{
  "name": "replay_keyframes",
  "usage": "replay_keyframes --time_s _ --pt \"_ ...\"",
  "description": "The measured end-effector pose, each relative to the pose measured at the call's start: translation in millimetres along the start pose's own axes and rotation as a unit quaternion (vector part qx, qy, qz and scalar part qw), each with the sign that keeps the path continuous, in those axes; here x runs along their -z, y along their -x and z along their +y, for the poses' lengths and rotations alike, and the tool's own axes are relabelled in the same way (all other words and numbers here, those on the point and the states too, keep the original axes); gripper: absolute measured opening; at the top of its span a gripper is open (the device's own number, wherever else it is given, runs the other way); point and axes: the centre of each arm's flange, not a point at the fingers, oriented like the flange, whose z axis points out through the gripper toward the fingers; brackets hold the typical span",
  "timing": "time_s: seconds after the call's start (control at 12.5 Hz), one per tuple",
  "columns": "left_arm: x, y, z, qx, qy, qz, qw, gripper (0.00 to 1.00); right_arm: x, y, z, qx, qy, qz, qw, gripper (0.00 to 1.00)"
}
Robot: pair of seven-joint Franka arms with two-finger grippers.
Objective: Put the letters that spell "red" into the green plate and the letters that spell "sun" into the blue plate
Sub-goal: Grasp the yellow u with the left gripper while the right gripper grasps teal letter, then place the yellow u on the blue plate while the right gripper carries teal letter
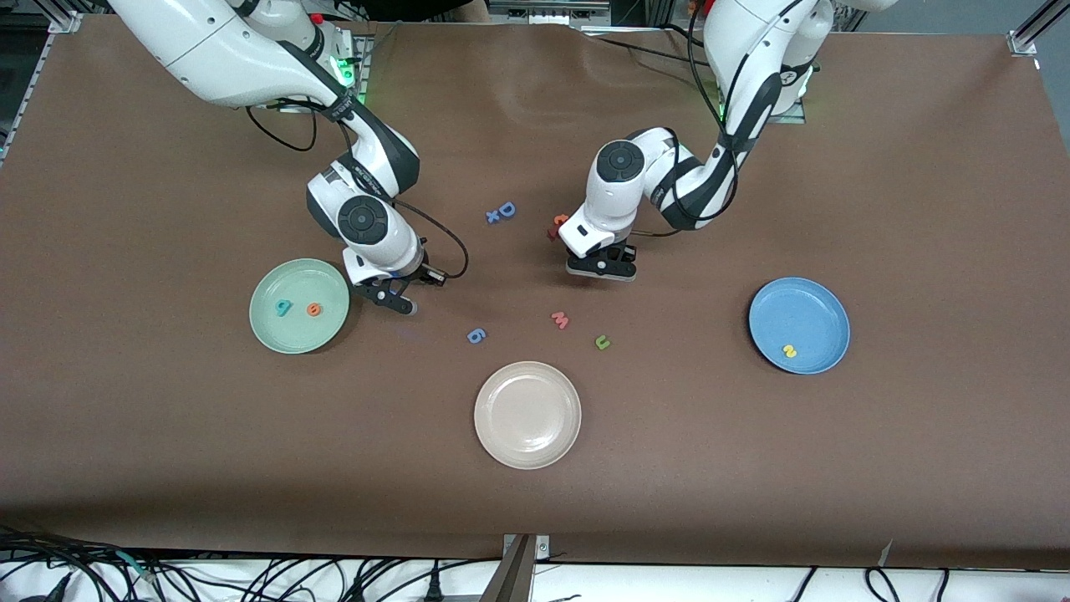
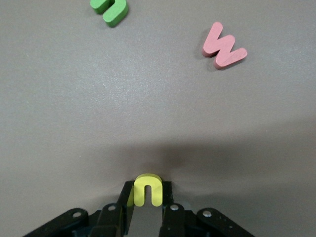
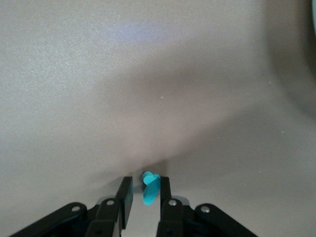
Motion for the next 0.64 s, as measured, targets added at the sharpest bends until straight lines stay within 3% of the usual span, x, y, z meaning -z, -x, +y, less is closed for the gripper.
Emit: replay_keyframes --time_s 0.24,0.64 --pt "2 -9 -8 0.006 -0.006 0.003 1.000 0.27 -1 0 0 0.000 0.001 -0.001 1.000 0.40" --pt "31 -59 -58 0.006 -0.038 -0.003 0.999 0.27 -3 1 1 0.000 0.002 -0.002 1.000 0.45"
